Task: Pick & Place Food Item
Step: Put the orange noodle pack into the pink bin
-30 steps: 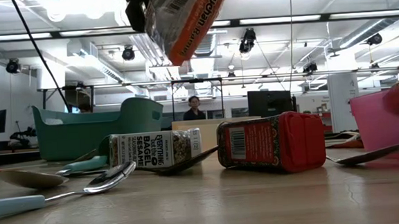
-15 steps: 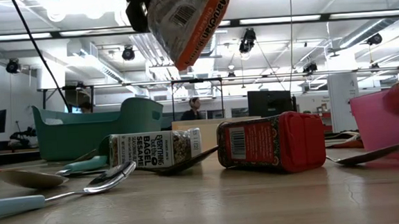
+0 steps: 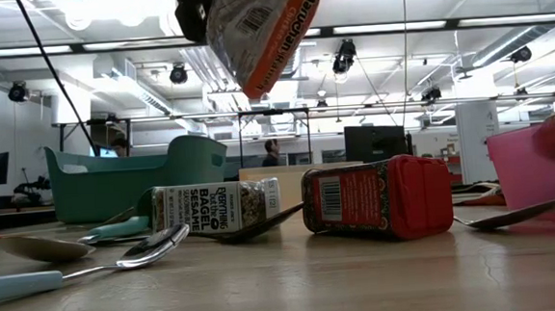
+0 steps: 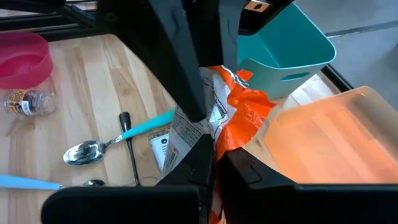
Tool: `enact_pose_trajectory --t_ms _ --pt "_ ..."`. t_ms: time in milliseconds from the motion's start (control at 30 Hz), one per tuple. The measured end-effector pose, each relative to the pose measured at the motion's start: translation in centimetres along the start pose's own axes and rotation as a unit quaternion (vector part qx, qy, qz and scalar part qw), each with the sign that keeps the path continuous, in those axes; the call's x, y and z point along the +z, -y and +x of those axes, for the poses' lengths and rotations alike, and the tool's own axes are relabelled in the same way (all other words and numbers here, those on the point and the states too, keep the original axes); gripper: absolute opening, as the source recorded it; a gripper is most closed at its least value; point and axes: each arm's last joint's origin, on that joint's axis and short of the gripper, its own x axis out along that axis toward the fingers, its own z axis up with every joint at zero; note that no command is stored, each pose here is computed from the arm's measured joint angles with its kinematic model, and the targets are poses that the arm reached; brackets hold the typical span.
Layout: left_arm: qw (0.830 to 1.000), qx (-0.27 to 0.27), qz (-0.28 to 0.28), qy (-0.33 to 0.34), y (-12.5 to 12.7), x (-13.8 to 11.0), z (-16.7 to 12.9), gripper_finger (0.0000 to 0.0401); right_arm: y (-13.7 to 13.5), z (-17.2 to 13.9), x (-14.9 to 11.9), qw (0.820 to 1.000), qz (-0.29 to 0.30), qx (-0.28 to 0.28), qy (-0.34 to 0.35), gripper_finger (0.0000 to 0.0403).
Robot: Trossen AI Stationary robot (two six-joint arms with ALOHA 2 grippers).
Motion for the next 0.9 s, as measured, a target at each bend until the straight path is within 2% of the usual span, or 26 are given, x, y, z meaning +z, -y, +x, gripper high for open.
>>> enact_pose_trajectory --t_ms 233,400,600,900 --pt "1.000 0.000 0.007 0.000 0.0 0.0 0.0 0.0193 0.0 0.0 -0.1 1.000 -0.003 0.006 -0.005 0.0008" --pt "1.000 0.000 0.007 0.000 0.0 0.0 0.0 0.0243 0.0 0.0 -0.4 0.999 -0.012 0.019 -0.027 0.0008" --pt "1.000 0.002 0.002 0.001 0.0 0.0 0.0 0.0272 -0.1 -0.2 -0.7 0.999 -0.021 0.021 -0.037 0.0008" --pt "1.000 0.008 -0.001 -0.014 -0.1 0.1 -0.6 0.0275 0.5 -1.0 -1.4 0.996 -0.030 -0.004 -0.088 0.0008"
